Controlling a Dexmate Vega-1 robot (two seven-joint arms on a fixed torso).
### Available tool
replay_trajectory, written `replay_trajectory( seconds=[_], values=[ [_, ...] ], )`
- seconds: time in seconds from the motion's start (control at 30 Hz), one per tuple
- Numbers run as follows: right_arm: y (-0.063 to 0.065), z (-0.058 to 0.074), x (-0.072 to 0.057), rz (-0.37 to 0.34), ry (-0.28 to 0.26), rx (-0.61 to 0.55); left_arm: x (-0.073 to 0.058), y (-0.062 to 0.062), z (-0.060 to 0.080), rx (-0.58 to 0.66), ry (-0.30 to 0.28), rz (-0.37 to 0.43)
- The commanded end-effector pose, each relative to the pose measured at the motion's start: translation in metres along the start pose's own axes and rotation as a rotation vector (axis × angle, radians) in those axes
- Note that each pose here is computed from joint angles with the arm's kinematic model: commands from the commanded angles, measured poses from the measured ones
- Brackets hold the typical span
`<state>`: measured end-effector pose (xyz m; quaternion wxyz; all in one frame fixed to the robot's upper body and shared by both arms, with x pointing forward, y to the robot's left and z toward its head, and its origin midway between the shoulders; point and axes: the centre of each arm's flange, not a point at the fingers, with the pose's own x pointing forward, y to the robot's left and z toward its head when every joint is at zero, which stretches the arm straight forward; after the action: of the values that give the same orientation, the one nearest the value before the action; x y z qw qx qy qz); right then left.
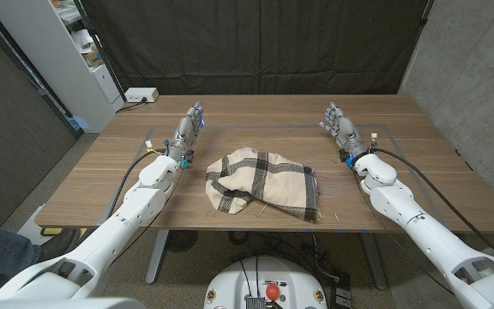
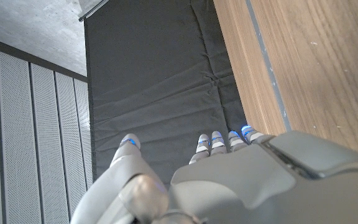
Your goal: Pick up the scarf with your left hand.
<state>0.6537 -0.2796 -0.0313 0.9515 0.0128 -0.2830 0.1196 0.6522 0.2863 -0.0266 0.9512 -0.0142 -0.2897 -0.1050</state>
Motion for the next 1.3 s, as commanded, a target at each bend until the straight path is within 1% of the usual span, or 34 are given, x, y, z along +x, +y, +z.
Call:
replay_trajectory(
  seconds=[0.03, 0.2, 0.57, 0.8, 1.1, 1.3],
  values=[
    [-0.005, 0.008, 0.0, -0.038, -0.019, -0.007, -0.001, 0.004, 0.002, 0.02, 0.005, 0.005],
    [-0.005, 0.009, -0.001, -0.039, -0.017, -0.021, -0.001, 0.003, 0.003, 0.025, 0.003, 0.003],
    [-0.007, 0.005, -0.003, -0.04, -0.012, -0.015, -0.005, 0.0, 0.005, 0.018, -0.005, -0.015],
    [-0.007, 0.004, -0.006, -0.041, -0.012, -0.015, -0.011, -0.002, 0.014, 0.052, -0.025, -0.032],
    [-0.005, 0.003, -0.008, -0.041, -0.01, -0.012, -0.016, -0.002, 0.016, 0.057, -0.032, -0.036],
    [-0.005, 0.003, -0.009, -0.04, -0.012, -0.012, -0.019, -0.004, 0.021, 0.069, -0.044, -0.046]
  ],
)
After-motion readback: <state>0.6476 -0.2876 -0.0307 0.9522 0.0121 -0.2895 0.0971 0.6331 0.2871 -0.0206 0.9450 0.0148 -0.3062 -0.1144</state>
